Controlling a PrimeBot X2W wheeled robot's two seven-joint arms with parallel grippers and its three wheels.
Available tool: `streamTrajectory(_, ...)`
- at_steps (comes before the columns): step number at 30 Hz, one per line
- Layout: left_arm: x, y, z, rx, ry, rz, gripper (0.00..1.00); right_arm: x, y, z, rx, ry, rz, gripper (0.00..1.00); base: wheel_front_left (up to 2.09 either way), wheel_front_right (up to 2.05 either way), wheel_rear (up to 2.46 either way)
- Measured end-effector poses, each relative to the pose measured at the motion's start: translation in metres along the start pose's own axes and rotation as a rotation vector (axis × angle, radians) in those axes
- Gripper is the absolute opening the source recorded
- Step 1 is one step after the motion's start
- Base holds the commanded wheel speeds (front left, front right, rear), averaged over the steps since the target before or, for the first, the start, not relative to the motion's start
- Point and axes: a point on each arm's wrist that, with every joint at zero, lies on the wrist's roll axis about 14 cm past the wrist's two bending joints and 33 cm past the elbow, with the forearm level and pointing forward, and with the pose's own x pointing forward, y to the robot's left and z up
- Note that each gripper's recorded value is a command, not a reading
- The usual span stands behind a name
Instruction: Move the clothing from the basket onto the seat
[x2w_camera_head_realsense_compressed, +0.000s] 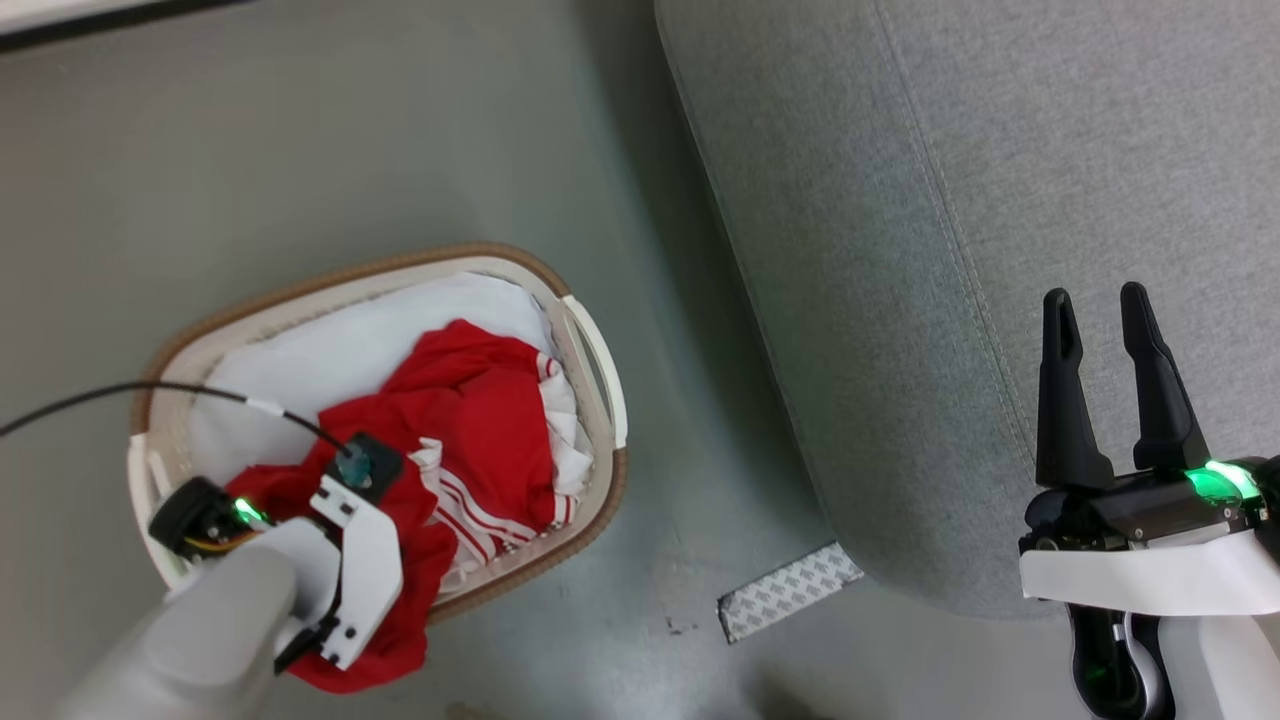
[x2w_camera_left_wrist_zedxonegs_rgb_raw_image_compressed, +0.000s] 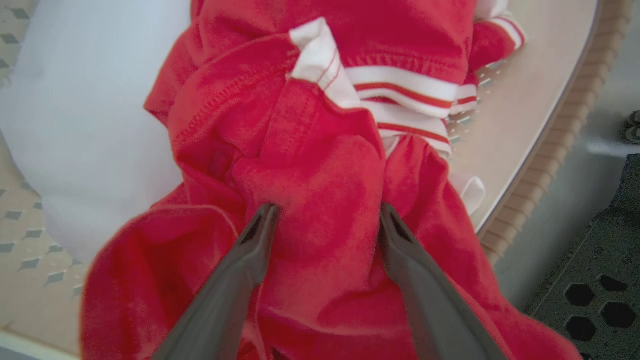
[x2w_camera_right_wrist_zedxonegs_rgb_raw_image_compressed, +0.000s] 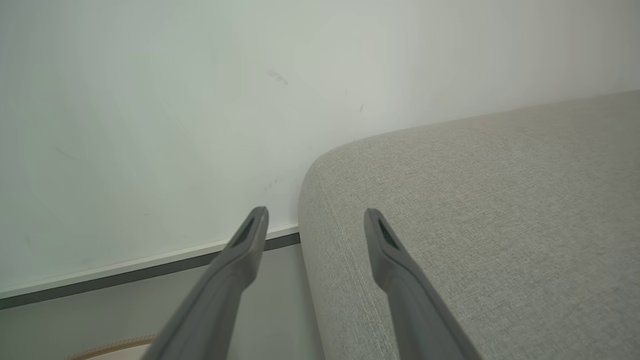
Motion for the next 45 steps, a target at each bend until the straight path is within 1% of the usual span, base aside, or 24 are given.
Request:
streamTrajectory(8,0.022,0.001,-0.027,-0.015,0.187,-0.092,1.0,0.008,-0.007,-0.022,-0.01,0.053,-0.02,1.0,0.0,0.0,0.0)
streamTrajectory(9,0.023,0.001,-0.028,-0.017,0.204,-0.1,0.87,0.01,-0.007,-0.023,-0.01,0.056,-0.02,1.0,0.0,0.0,0.0)
streamTrajectory(10,0.025,0.0,-0.028,-0.014,0.213,-0.107,0.5,0.011,-0.007,-0.024,-0.012,0.056,-0.019,1.0,0.0,0.0,0.0)
streamTrajectory(12,0.027,-0.002,-0.027,-0.019,0.217,-0.123,0.0,0.013,-0.007,-0.025,-0.013,0.058,-0.018,1.0,0.0,0.0,0.0)
streamTrajectory(19,0.021,-0.004,-0.017,-0.019,0.184,-0.139,0.0,0.014,-0.005,-0.022,-0.011,0.051,-0.011,1.0,0.0,0.0,0.0)
streamTrajectory(24,0.007,-0.012,0.005,-0.043,0.091,-0.138,0.0,0.013,-0.001,-0.006,-0.024,0.01,0.005,1.0,0.0,0.0,0.0)
streamTrajectory(27,-0.007,-0.02,0.033,-0.07,-0.036,-0.132,0.0,0.009,0.002,0.005,-0.038,-0.018,0.017,1.0,0.0,0.0,0.0)
streamTrajectory(32,-0.043,-0.027,0.062,-0.062,-0.2,-0.087,0.0,0.001,0.018,0.027,-0.05,-0.072,0.068,1.0,0.0,0.0,0.0)
streamTrajectory(34,-0.06,-0.029,0.075,-0.074,-0.273,-0.068,0.0,-0.004,0.024,0.035,-0.052,-0.093,0.087,1.0,0.0,0.0,0.0)
streamTrajectory(38,-0.097,-0.034,0.099,-0.062,-0.422,-0.021,0.0,-0.016,0.036,0.049,-0.046,-0.129,0.124,1.0,0.0,0.0,0.0)
streamTrajectory(45,-0.161,-0.038,0.127,-0.043,-0.652,0.088,0.0,-0.034,0.062,0.066,-0.02,-0.176,0.212,1.0,0.0,0.0,0.0)
